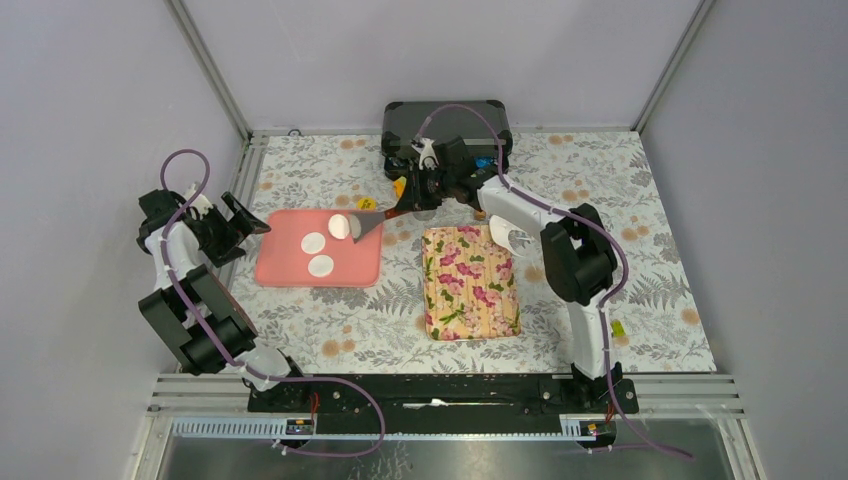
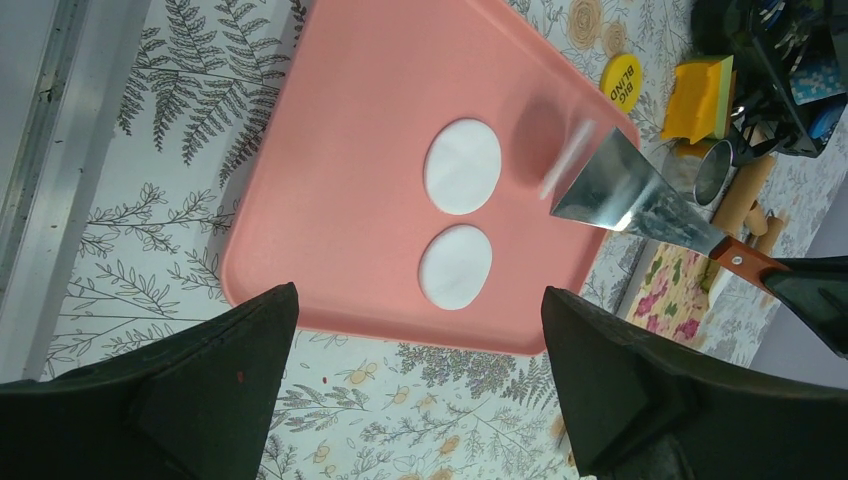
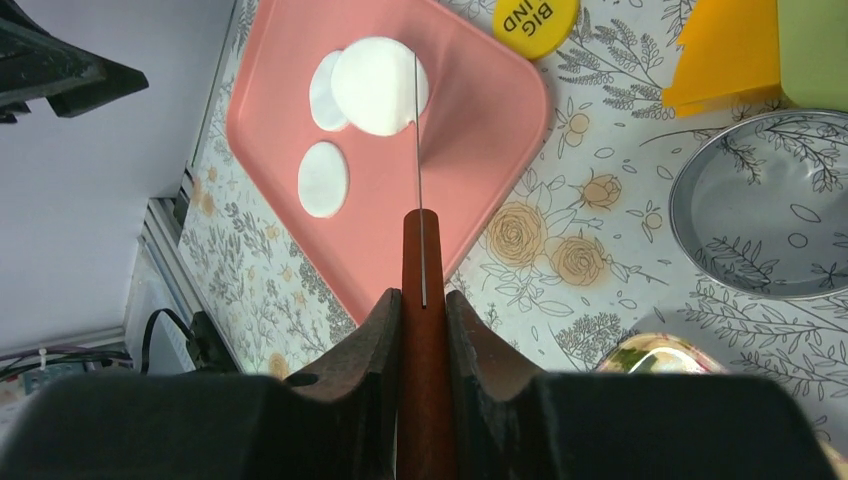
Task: Roll out the dumpling wrappers from the dough
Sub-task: Place the dumpling wrapper on the plate.
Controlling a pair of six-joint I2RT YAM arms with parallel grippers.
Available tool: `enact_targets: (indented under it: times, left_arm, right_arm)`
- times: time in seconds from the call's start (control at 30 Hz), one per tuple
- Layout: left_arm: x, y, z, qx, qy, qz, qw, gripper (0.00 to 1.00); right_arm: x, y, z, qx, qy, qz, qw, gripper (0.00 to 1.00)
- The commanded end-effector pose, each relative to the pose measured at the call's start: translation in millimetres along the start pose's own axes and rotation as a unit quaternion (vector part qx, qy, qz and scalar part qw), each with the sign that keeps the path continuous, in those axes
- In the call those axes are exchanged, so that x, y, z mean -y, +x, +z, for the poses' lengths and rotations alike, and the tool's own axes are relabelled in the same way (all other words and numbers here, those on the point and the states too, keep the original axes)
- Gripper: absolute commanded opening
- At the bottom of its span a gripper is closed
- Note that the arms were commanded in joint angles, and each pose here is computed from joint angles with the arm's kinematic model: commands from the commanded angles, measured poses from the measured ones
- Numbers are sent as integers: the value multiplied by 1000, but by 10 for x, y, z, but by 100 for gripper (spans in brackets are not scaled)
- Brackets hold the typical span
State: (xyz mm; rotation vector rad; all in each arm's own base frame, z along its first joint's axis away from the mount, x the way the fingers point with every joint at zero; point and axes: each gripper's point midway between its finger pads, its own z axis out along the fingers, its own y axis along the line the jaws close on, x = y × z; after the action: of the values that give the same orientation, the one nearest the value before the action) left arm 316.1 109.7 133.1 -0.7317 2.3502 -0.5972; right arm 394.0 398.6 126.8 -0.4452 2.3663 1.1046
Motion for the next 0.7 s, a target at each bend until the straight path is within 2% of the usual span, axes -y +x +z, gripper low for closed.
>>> enact_targets:
  times: [0.0,0.23,0.33,0.43,0.53,0.67]
  left_arm:
    - [21,-23,31,4,21,0,1000,99]
    - [23,-21,25,3,22,1,1000,99]
    - [32,-22,19,4,24,2,1000,99]
    - [40,-30,14,5,26,2,1000,99]
    - [42,-25,10,5,26,3,1000,99]
    - [48,-31,-3,7,27,4,1000,99]
  right_arm:
    - [73,219,-170,-30,47,-31,998,0]
    - [-149,-159,-413,22,43,-93,994,0]
    - [-337,-237,-469,30,-16,-88,996,0]
    - [-363,-251,-417,22,-79,-7,997,0]
    - [-276,-281,-301,4,-132,87,987,0]
    - [-131,-310,-168,1,-155,149,977,0]
